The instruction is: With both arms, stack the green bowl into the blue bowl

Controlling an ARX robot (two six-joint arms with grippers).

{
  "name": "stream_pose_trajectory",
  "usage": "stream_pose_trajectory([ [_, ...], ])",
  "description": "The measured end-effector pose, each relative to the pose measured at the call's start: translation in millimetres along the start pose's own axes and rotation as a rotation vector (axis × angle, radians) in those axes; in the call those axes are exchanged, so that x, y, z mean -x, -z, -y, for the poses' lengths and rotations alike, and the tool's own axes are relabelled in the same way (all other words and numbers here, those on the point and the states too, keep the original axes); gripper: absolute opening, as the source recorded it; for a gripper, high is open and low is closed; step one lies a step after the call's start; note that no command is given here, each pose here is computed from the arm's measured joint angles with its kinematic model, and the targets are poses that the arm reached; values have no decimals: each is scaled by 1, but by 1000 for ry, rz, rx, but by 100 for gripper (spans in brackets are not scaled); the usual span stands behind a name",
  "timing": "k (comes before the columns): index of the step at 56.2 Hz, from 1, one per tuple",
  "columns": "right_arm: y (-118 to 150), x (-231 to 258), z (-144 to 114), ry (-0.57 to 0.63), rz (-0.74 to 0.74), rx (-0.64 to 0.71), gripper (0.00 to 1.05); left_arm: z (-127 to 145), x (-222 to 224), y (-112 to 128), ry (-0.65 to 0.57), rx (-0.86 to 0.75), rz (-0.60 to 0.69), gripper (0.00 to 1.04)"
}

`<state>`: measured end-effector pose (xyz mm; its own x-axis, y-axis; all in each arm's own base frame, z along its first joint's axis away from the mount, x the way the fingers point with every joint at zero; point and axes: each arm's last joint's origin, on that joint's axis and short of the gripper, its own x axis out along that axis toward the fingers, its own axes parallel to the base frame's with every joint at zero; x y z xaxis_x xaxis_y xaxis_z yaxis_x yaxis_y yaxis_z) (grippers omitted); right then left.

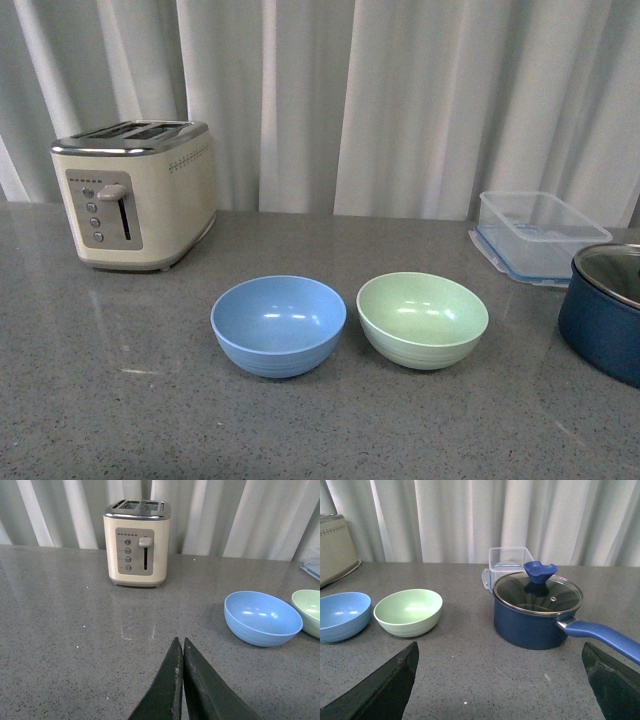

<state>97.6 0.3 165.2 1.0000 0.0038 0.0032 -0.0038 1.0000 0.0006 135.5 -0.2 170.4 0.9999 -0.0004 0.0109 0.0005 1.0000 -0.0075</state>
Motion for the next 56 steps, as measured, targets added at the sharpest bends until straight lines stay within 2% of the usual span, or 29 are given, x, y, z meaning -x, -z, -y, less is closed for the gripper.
stream_pose_trajectory([
  [51,0,0,0,0,0,0,95,0,29,-4,0,0,14,4],
  [56,0,0,0,0,0,0,95,0,36,1,1,0,-19,4],
])
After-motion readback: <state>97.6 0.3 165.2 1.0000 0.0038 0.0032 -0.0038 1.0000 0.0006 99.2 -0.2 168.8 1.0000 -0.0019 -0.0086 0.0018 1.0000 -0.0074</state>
